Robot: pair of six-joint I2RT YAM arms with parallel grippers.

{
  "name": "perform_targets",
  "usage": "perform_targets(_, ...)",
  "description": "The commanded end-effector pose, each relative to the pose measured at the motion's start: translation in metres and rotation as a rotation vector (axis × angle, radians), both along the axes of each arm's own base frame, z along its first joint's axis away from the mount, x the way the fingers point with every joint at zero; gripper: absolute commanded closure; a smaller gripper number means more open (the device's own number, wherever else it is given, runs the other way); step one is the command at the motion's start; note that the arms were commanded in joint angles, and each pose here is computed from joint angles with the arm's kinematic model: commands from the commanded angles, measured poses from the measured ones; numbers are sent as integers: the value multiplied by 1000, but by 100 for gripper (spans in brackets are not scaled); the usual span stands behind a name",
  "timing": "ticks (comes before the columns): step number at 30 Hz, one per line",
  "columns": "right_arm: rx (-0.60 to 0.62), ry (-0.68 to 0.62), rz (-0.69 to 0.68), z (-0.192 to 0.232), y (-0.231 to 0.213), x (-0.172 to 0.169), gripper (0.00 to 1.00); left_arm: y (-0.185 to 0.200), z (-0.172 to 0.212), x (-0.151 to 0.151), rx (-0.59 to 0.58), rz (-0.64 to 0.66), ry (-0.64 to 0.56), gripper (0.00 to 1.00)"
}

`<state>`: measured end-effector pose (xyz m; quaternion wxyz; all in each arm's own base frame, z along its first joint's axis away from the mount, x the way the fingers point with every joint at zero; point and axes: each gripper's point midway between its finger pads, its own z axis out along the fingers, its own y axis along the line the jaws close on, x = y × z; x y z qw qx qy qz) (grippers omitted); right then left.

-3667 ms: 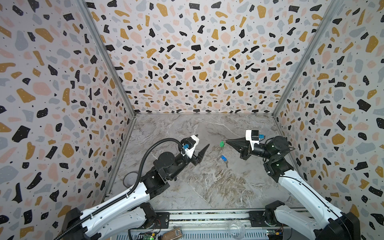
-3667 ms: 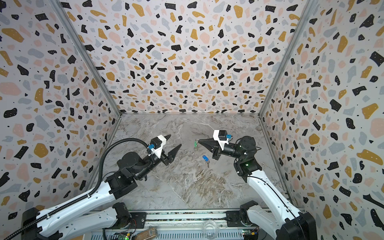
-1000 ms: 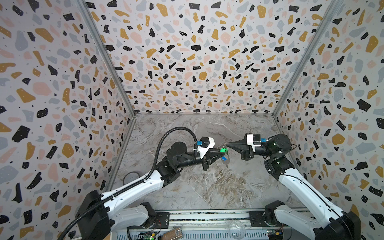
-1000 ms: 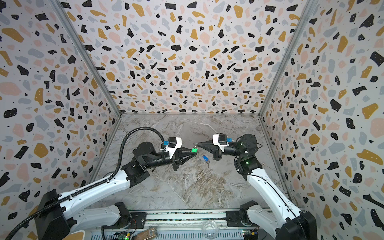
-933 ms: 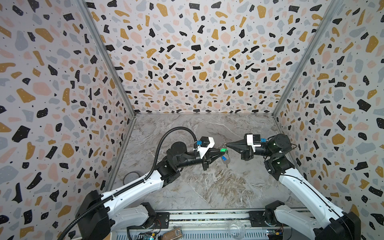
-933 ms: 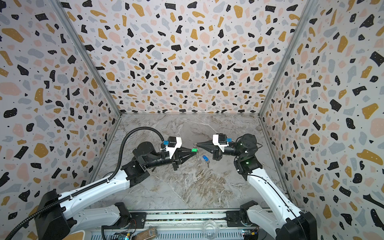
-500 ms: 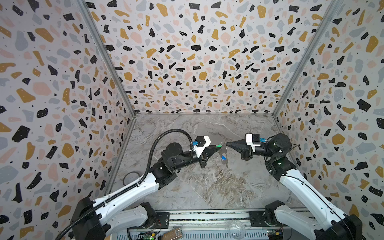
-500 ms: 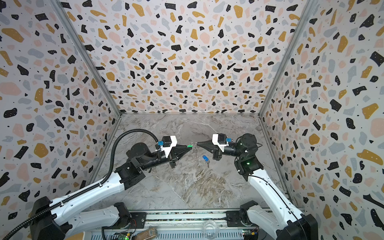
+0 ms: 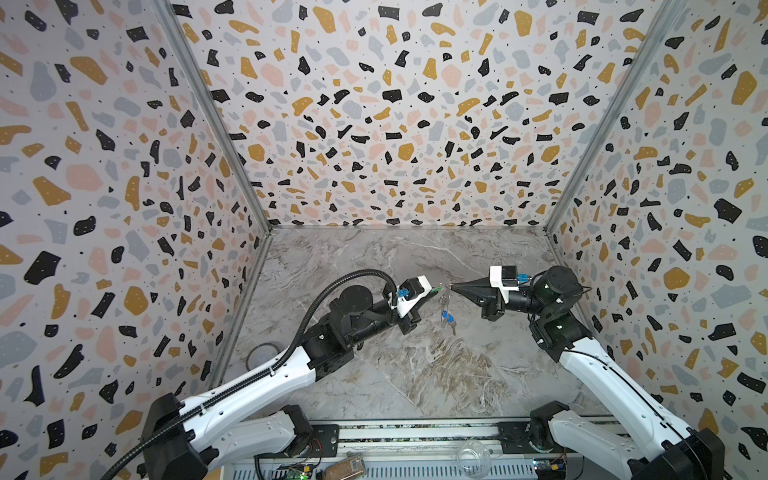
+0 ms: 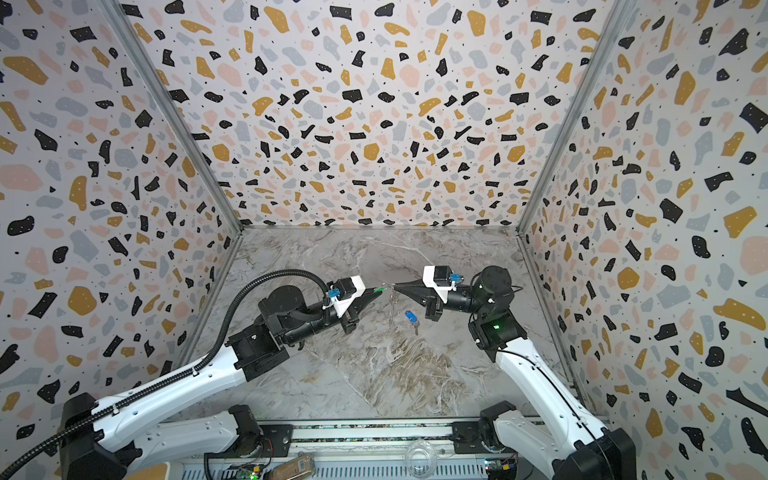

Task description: Remove the keys from the keyring

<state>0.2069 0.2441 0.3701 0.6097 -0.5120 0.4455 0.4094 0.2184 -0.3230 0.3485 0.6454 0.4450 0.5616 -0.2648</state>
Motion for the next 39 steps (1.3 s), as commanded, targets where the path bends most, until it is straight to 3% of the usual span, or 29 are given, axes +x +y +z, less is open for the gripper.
perform_targets(1,18,-60,-14,24,-3,-3,100,8,34,3,-8,69,-118,100)
perform_targets(5,13,-53,-12,23,-3,-3,100,4,28,1,61,85,-148,100)
perform_targets(23,-22,11,-11,14,-1,1,100,-3,36,-3,156,115,-273,100)
perform_targets(39,-40,67,-140,11,-5,24,100,2,29,-3,217,209,-315,100)
